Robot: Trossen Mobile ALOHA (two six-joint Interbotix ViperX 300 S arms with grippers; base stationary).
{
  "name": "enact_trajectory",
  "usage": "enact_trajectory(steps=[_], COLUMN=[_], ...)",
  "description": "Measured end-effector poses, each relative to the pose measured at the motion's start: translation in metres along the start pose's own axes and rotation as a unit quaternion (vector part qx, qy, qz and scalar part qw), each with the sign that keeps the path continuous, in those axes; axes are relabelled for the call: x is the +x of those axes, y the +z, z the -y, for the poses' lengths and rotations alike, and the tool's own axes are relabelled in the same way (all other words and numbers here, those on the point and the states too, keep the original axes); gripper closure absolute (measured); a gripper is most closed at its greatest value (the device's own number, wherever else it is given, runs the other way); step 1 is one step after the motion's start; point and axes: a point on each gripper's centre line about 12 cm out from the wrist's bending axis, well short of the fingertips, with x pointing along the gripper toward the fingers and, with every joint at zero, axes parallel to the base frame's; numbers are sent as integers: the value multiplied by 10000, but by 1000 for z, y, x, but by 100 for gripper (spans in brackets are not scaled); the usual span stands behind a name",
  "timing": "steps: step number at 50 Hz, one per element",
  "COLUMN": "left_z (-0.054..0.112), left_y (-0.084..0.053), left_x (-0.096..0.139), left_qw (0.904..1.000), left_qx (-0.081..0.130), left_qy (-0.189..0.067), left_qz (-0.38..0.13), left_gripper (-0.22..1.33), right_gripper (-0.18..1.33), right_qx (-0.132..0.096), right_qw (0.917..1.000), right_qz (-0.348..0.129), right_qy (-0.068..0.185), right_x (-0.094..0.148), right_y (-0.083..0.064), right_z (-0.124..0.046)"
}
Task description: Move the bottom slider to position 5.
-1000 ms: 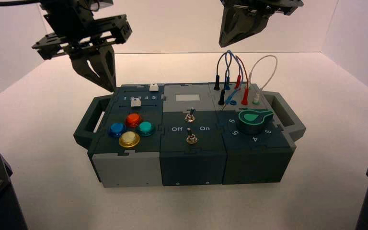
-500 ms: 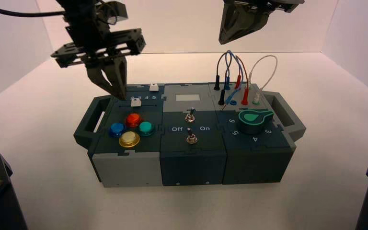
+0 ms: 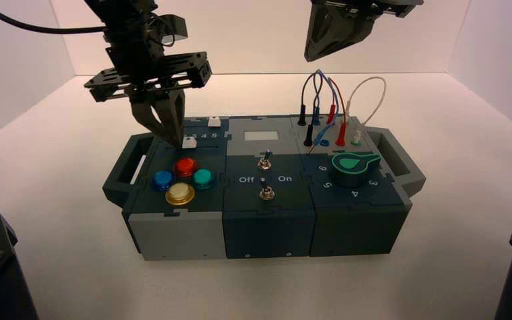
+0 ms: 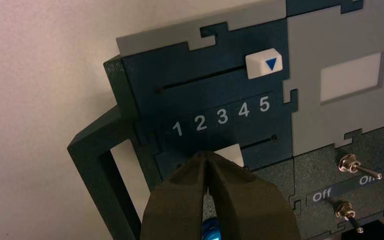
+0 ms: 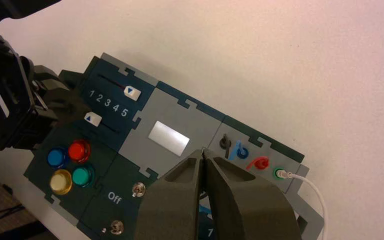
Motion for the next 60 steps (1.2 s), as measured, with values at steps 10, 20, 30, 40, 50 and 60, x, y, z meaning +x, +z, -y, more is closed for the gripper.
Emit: enact_trajectory(steps=[10,20,30,40,50,60], left_z=[6,18,30,32,28,7], left_y=[2,6,8,10,0,-16], left_x=[1,6,10,11,4,-16], left_qw=[10000,9997,9992,9991,9987,9979], left_qx=[78,218,374,408,513,616], left_qy=[-17,-45,-72,-58,-35,49], left_qz=[-5,-41,-88,-113,-26,201], left_gripper=[127,127,127,127,127,127], right_gripper=[129,129,129,129,129,129], right_qx=[0,0,-1,-7,-32,-120], right_qw=[10000,10000,10000,10000,10000,9999], right_qz=[0,0,8,0,18,78], right_qy=[0,0,1,-3,-21,-50], right_x=[0,0,0,0,-1,-5], right_y=[0,0,0,0,1,2], right_z=[0,0,0,0,1,1])
